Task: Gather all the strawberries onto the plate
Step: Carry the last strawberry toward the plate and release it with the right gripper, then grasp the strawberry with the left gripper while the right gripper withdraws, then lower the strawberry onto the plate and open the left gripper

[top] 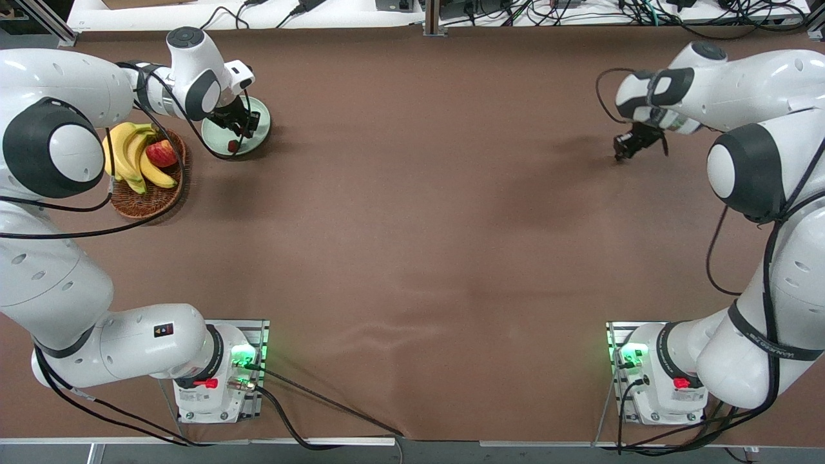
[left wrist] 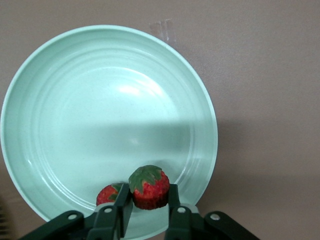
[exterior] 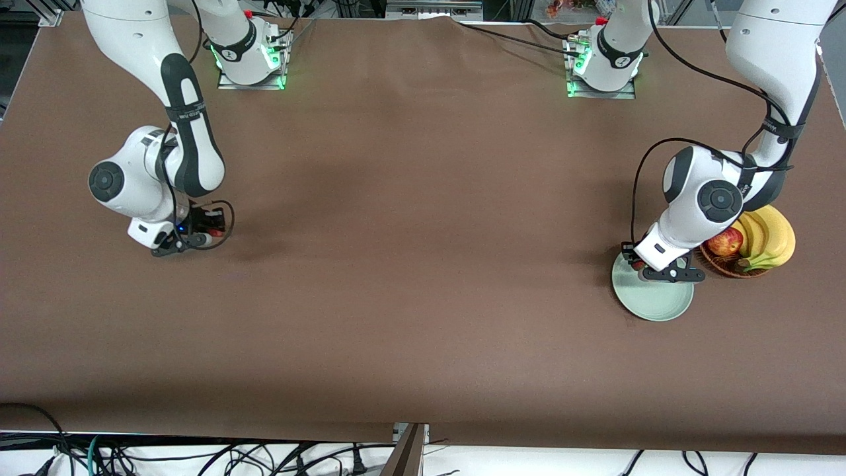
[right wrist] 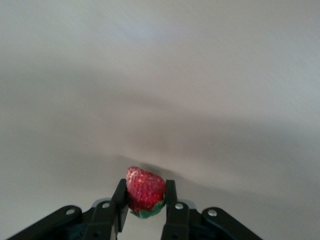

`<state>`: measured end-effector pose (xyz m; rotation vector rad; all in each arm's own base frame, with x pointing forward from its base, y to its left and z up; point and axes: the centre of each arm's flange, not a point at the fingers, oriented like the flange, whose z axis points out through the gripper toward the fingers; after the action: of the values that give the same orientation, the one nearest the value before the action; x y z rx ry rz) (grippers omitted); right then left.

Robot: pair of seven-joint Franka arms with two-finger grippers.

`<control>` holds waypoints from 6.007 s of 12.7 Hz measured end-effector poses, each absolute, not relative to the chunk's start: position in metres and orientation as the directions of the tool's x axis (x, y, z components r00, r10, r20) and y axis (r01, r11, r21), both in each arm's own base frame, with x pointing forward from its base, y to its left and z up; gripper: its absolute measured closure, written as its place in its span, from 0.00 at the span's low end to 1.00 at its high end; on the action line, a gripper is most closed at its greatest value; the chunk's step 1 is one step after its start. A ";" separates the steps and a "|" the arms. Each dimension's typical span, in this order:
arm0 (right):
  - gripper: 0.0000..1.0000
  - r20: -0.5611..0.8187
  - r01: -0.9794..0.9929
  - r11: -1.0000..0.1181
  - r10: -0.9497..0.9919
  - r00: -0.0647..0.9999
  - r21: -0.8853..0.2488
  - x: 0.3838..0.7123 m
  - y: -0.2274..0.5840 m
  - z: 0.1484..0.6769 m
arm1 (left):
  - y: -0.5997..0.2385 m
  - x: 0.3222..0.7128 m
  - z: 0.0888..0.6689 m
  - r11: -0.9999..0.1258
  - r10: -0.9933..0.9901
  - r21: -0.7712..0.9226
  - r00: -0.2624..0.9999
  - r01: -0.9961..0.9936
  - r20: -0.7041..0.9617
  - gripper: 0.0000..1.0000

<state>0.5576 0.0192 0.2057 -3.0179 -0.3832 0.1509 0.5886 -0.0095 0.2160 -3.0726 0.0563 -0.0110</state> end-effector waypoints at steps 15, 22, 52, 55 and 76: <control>0.50 -0.179 -0.387 -0.531 -0.401 0.899 -0.754 0.548 0.597 0.356 | -0.042 0.599 0.244 -1.000 0.015 0.009 1.000 0.015 -0.002 0.00; 0.00 -0.176 -0.393 -0.662 -0.372 0.911 -0.638 0.586 0.557 0.389 | -0.056 0.596 0.243 -1.000 0.001 0.018 1.000 0.001 -0.011 0.00; 0.00 -0.051 0.063 -0.998 0.063 0.997 0.000 0.523 0.063 0.596 | -0.239 0.546 0.185 -0.996 0.091 0.024 0.995 0.090 0.038 0.63; 0.00 -0.037 0.063 -0.998 0.063 0.997 -0.001 0.526 0.063 0.605 | -0.189 0.576 0.216 -1.000 0.010 -0.006 0.997 0.010 0.076 0.63; 0.00 -0.017 -0.001 -1.000 -0.001 1.000 -0.005 0.547 0.022 0.615 | -0.003 0.657 0.387 -0.992 -0.112 0.059 0.992 -0.115 0.060 0.00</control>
<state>0.5473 0.0223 0.6149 -3.1365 0.0022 0.0267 0.6570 -0.0031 0.3866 -3.1973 0.1826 -0.0913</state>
